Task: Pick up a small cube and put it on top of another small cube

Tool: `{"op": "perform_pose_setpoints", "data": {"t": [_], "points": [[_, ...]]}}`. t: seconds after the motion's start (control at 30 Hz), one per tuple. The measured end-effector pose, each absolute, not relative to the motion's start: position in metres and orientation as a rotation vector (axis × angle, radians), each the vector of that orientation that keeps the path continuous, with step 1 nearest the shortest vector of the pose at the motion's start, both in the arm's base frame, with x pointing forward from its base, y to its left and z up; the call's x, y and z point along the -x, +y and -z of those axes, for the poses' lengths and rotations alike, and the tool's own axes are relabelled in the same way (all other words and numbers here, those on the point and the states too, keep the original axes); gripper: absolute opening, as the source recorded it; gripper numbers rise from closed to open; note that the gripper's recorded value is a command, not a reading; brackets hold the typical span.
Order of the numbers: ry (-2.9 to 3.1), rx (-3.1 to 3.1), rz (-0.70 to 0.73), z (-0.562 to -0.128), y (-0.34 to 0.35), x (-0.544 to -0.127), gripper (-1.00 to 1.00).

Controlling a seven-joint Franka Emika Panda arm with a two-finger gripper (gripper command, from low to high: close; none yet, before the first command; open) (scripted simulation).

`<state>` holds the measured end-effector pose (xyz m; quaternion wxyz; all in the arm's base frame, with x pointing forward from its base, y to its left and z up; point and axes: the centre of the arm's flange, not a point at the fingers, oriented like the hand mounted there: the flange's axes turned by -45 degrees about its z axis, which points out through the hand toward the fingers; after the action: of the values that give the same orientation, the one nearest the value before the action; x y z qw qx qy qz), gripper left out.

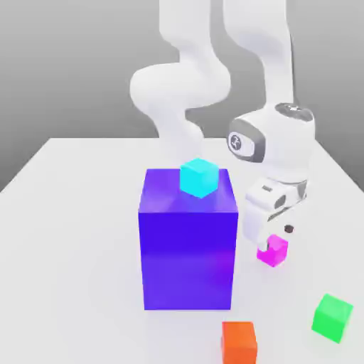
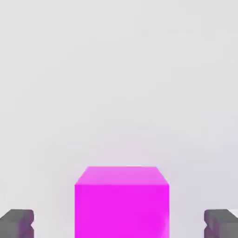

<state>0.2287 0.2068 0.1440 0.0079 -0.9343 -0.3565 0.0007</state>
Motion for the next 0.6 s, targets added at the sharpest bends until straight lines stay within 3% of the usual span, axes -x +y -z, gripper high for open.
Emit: {"op": "perform_pose_setpoints", "data": {"t": [0.07,0.1,0.33,0.6], "points": [[-1.115,2.927,-0.002,-0.133,0.205,-0.227,0.0],[-1.116,2.931,-0.001,-0.127,0.204,-0.226,-1.0],[-1.116,2.932,0.0,-0.126,0.204,-0.226,-1.0],[-1.12,2.919,-0.004,-0.167,0.208,-0.228,-1.0]]}}
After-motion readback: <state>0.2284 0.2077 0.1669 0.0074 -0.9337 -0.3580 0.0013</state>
